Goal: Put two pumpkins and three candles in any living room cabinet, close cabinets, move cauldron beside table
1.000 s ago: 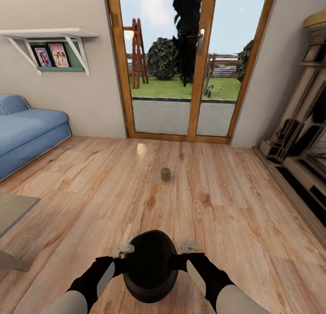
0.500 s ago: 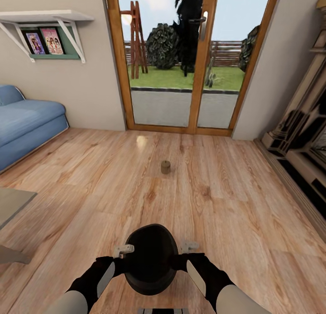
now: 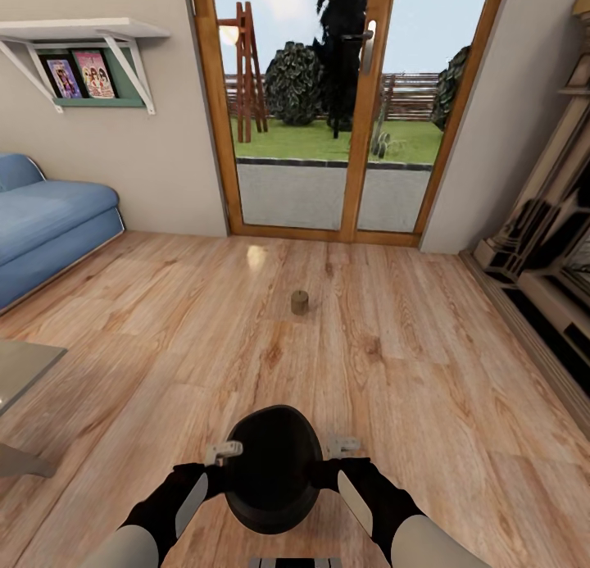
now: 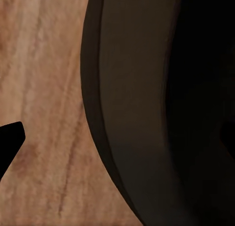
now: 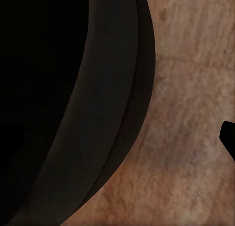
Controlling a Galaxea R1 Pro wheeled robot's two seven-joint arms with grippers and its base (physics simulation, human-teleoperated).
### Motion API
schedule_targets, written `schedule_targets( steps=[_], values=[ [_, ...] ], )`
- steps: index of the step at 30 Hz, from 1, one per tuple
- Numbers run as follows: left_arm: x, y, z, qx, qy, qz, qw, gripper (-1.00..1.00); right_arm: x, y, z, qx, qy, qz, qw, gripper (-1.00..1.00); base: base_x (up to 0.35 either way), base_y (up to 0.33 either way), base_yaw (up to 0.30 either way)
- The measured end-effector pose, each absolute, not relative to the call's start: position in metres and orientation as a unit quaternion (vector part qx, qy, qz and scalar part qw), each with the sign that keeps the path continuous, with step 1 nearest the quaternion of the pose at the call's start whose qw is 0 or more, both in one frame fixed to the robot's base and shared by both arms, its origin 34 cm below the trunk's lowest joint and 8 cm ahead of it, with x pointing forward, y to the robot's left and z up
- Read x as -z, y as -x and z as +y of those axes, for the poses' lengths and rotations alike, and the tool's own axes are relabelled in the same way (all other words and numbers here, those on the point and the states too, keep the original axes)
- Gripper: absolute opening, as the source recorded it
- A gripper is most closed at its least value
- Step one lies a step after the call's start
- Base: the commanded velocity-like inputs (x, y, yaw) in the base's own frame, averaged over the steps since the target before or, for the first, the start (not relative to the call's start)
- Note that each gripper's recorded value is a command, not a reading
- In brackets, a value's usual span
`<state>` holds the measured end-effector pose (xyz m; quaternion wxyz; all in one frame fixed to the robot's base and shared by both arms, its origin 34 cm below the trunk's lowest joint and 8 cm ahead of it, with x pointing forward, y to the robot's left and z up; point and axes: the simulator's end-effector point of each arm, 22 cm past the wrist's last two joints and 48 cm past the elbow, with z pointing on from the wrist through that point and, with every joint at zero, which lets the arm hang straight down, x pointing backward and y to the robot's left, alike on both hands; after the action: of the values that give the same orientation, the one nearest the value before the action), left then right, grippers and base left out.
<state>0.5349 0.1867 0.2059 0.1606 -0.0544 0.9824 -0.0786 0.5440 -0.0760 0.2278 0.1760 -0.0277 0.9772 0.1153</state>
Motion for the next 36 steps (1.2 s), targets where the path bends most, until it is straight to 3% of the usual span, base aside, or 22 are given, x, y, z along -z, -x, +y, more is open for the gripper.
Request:
schedule_targets(
  steps=[11, 12, 34, 35, 36],
  values=[
    [-0.211, -0.548, 0.188, 0.078, 0.056, 0.977, 0.192, 1.0, -0.22, -0.533, -0.079, -0.112, 0.027, 0.98, 0.161, 1.0, 0.0, 0.0, 0.0],
    [-0.212, -0.549, 0.188, 0.078, 0.056, 0.976, 0.193, 1.0, -0.219, -0.531, -0.079, -0.112, 0.028, 0.98, 0.159, -1.0, 0.0, 0.0, 0.0],
    [-0.212, -0.55, 0.188, 0.078, 0.056, 0.976, 0.195, 1.0, -0.216, -0.528, -0.08, -0.11, 0.028, 0.981, 0.156, -1.0, 0.0, 0.0, 0.0],
    [-0.212, -0.55, 0.188, 0.078, 0.056, 0.976, 0.195, -1.0, -0.216, -0.528, -0.08, -0.11, 0.028, 0.981, 0.156, -1.0, 0.0, 0.0, 0.0],
    [-0.212, -0.55, 0.188, 0.078, 0.056, 0.976, 0.195, -1.0, -0.216, -0.528, -0.08, -0.11, 0.028, 0.981, 0.156, -1.0, 0.0, 0.0, 0.0]
  ],
)
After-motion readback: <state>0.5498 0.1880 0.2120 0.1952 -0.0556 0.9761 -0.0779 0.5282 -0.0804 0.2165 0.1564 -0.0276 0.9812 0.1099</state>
